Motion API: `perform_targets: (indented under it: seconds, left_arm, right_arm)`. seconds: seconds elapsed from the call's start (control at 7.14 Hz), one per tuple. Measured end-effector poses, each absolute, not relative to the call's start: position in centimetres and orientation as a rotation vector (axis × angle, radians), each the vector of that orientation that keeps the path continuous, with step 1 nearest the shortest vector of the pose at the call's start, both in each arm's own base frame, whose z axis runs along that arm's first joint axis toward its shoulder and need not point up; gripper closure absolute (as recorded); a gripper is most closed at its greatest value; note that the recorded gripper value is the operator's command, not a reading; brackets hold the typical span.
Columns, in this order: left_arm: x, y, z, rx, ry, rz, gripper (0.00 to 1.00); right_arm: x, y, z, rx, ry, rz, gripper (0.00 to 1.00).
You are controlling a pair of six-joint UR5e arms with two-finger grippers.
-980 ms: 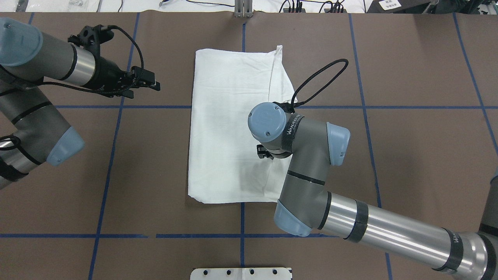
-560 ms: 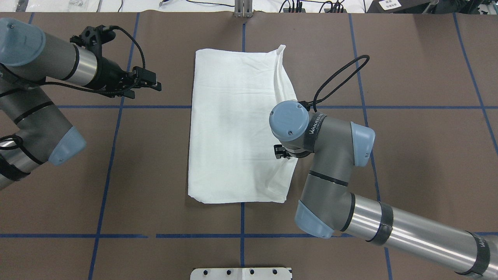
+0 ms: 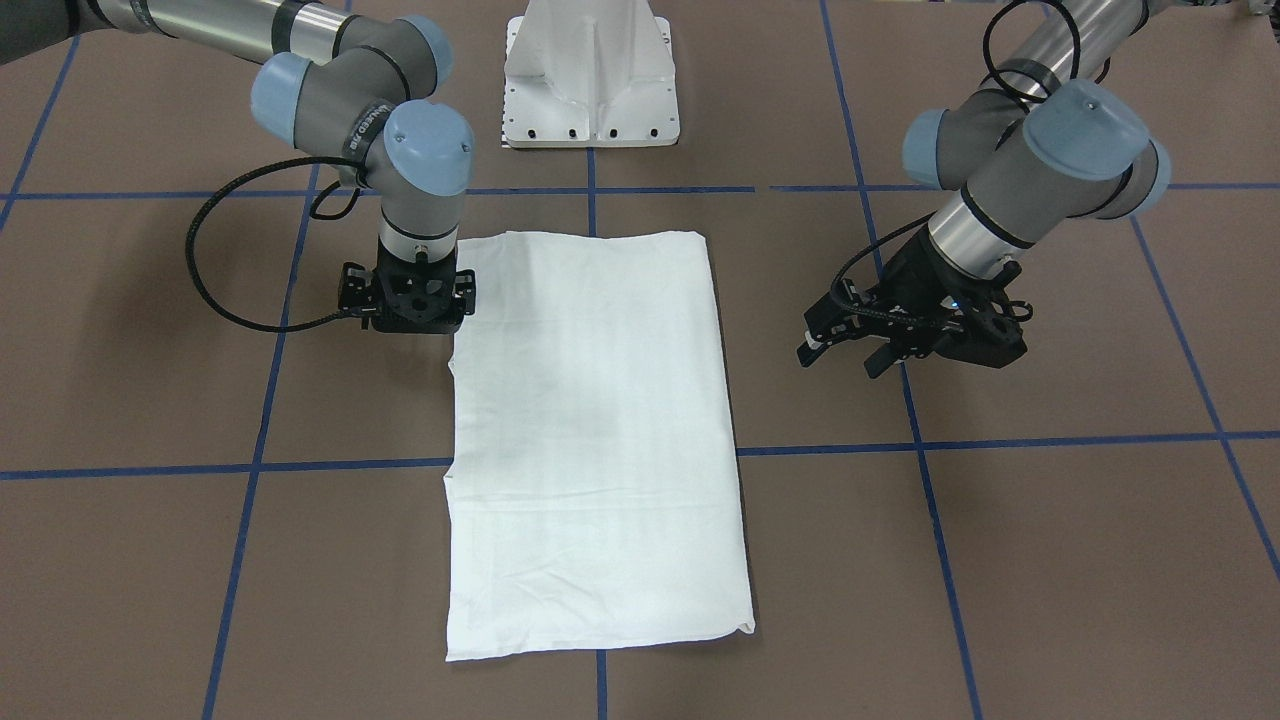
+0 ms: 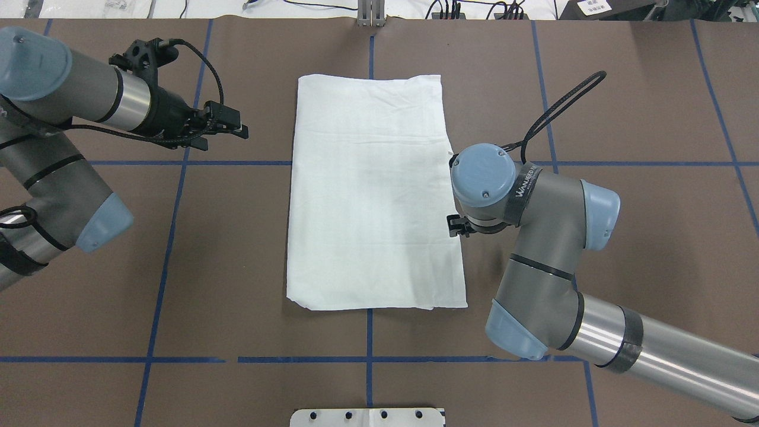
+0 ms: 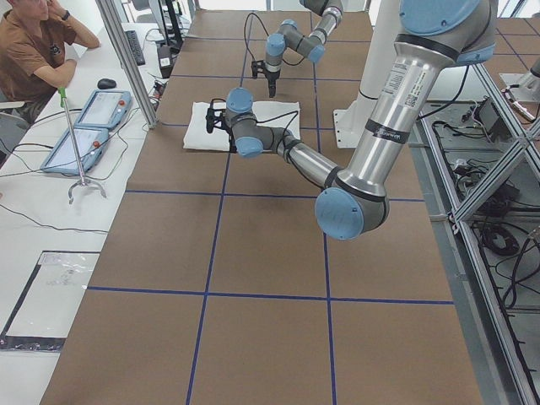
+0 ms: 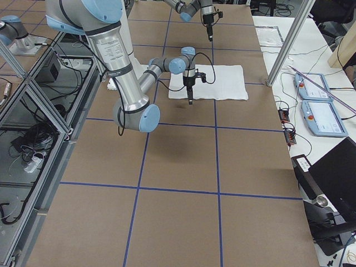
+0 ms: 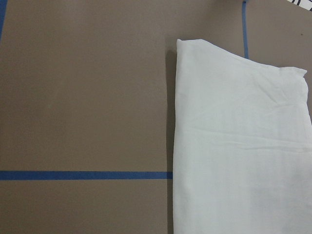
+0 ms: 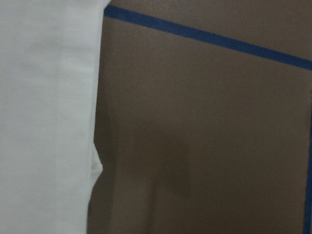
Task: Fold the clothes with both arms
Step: 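Move both grippers to the shirt's near end, one at each side edge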
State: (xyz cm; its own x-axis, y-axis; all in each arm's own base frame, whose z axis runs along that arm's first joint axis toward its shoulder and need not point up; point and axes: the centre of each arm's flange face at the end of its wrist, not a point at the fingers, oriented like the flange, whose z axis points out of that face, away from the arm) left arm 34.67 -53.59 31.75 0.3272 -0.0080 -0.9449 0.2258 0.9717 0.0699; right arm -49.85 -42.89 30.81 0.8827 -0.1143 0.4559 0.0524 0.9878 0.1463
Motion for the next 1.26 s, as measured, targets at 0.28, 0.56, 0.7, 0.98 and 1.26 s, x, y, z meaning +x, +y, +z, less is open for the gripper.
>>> perform_targets:
  seconds: [0.28,0.56,0.7,0.98,1.26]
  left_arm:
    - [35.3,-53.1,31.5,0.194,1.234,-0.147,0.00]
    - [38.1,-50.8,31.4,0.107,1.245,-0.195,0.00]
    - [40.9,-48.5,31.0,0.043,1.250,-0.260,0.00]
    - [47.3,-42.4,30.4,-0.070,1.238,-0.381,0.00]
    - [50.8,-37.2,29.3,-0.153,1.174,-0.442,0.01]
  right_arm:
    - [-47.8,-41.9,28.3,0.146,-0.555,-0.094,0.00]
    - [-44.9,-39.9,26.6,0.156,-0.627,-0.063,0.00]
    - [-43.9,-39.1,25.7,0.154,-0.659,-0.032,0.00]
    - [-42.6,-38.0,24.1,0.152,-0.713,0.022,0.00]
    - [-42.1,-37.1,24.5,0.155,-0.792,0.048,0.00]
